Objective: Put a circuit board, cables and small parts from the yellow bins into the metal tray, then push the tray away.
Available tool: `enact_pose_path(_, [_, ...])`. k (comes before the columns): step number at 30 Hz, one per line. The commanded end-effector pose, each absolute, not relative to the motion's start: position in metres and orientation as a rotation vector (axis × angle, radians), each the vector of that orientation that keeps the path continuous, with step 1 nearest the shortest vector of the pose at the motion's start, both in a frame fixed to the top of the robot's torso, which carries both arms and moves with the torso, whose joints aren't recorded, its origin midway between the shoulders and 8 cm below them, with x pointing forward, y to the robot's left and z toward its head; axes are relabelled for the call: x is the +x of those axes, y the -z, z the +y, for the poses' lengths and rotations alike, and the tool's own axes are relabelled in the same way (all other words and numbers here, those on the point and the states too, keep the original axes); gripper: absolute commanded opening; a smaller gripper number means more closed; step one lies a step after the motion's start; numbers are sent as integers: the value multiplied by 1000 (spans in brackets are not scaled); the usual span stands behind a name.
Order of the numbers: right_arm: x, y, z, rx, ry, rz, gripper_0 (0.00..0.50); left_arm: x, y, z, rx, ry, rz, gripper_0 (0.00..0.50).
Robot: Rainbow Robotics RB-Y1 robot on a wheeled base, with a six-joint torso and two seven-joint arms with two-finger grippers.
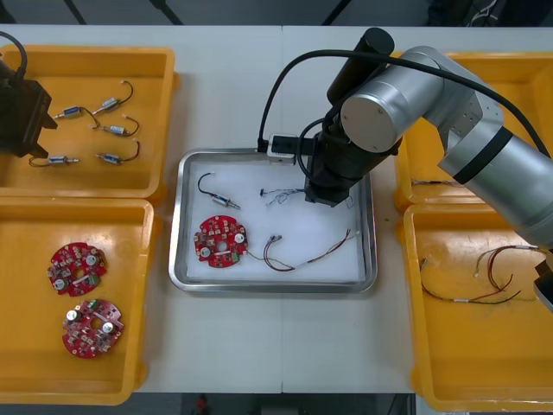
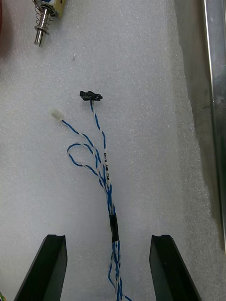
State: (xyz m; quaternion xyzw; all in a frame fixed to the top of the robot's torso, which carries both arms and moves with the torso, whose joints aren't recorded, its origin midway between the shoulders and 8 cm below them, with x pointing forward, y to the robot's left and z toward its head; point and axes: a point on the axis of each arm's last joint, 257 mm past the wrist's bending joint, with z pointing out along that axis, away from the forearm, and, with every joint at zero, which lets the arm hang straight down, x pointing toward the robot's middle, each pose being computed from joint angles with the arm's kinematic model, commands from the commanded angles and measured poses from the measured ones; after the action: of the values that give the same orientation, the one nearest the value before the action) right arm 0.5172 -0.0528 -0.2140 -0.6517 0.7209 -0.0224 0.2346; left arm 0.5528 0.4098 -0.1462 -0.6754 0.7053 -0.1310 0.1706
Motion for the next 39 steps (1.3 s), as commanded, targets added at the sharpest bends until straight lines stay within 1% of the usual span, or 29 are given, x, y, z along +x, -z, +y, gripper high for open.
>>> enact_pose_path(1, [522, 175, -41, -1754, 50, 1938, 500, 559, 148, 429, -1896, 341, 1960, 500])
enact_pose_path(4, [520, 162, -46, -1734, 36, 1959, 500, 561, 152, 429, -1892, 338, 1959, 500])
enact_pose_path(6, [519, 147, -55, -1703, 20, 1991, 500, 565, 157, 427, -1887, 350, 1958, 500])
enact_pose_path(8, [519, 138, -63, -1676, 6, 2021, 500, 568, 162, 427, -1871, 347, 1960, 500])
enact_pose_path(10, [518, 125, -76, -1604, -24, 2089, 500, 572, 169, 427, -1836, 335, 1966, 500])
enact_pose_path(14, [516, 108, -97, -1480, -37, 2188, 500, 572, 179, 428, -1814, 313, 1977, 500])
enact_pose_path(18, [513, 87, -121, -1321, -10, 2285, 500, 570, 185, 425, -1823, 310, 1989, 500])
enact_pose_path(24, [505, 68, -162, -1060, 51, 2443, 500, 568, 197, 423, -1805, 283, 2016, 500])
enact_pose_path(29, [512, 50, -186, -804, 74, 2462, 500, 572, 202, 423, -1785, 282, 2021, 500])
enact_pose_path(33, [512, 50, -206, -665, 85, 2484, 500, 573, 205, 425, -1770, 268, 2023, 500])
enact_pose_path(39, [506, 52, -240, -394, 58, 2516, 500, 572, 216, 429, -1739, 231, 2040, 500])
